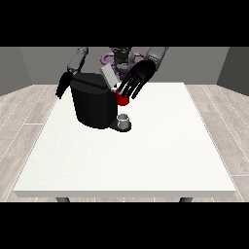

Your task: Insert the coffee pod into the coffee machine and close the lid

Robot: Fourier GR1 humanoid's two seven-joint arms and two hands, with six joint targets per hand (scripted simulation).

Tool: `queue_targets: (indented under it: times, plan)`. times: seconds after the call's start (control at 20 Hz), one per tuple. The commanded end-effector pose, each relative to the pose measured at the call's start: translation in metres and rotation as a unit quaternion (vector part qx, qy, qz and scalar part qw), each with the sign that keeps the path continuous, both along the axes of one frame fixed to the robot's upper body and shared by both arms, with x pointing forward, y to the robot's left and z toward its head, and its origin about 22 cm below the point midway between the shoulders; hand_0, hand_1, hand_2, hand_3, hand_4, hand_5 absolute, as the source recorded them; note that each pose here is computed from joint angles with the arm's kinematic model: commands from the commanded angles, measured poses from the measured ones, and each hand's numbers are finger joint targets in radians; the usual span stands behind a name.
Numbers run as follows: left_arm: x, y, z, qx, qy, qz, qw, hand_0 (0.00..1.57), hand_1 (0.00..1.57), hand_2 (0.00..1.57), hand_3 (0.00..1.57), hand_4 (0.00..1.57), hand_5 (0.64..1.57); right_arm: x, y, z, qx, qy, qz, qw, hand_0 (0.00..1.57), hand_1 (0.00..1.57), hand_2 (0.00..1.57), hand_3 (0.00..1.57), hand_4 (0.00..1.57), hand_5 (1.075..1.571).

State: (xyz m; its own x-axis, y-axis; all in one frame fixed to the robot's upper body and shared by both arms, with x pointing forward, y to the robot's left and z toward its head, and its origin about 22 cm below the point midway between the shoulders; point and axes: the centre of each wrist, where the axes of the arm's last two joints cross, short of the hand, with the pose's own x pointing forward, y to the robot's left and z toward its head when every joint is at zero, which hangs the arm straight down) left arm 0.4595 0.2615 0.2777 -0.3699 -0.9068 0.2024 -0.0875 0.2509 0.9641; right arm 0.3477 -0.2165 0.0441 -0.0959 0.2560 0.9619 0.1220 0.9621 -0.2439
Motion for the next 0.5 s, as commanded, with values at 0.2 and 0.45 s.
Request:
queue_targets:
  times: [0.2,0.45]
  plan:
    - [-0.003,-0.014,-0.084,-0.024,0.101,-0.038,0.994,0.00,0.00,0.08,0.00,0.00,1.571,-0.038,-0.023,-0.071,0.017,0.081,-0.045,0.9955,0.00,0.00,0.00,0.00,0.00,1.571]
    - [-0.010,-0.020,-0.149,-0.288,0.139,-0.056,0.946,0.00,0.00,0.00,0.00,0.20,1.571,-0.050,-0.046,-0.076,0.018,0.112,-0.061,0.9917,0.00,0.00,0.00,0.00,0.00,1.571]
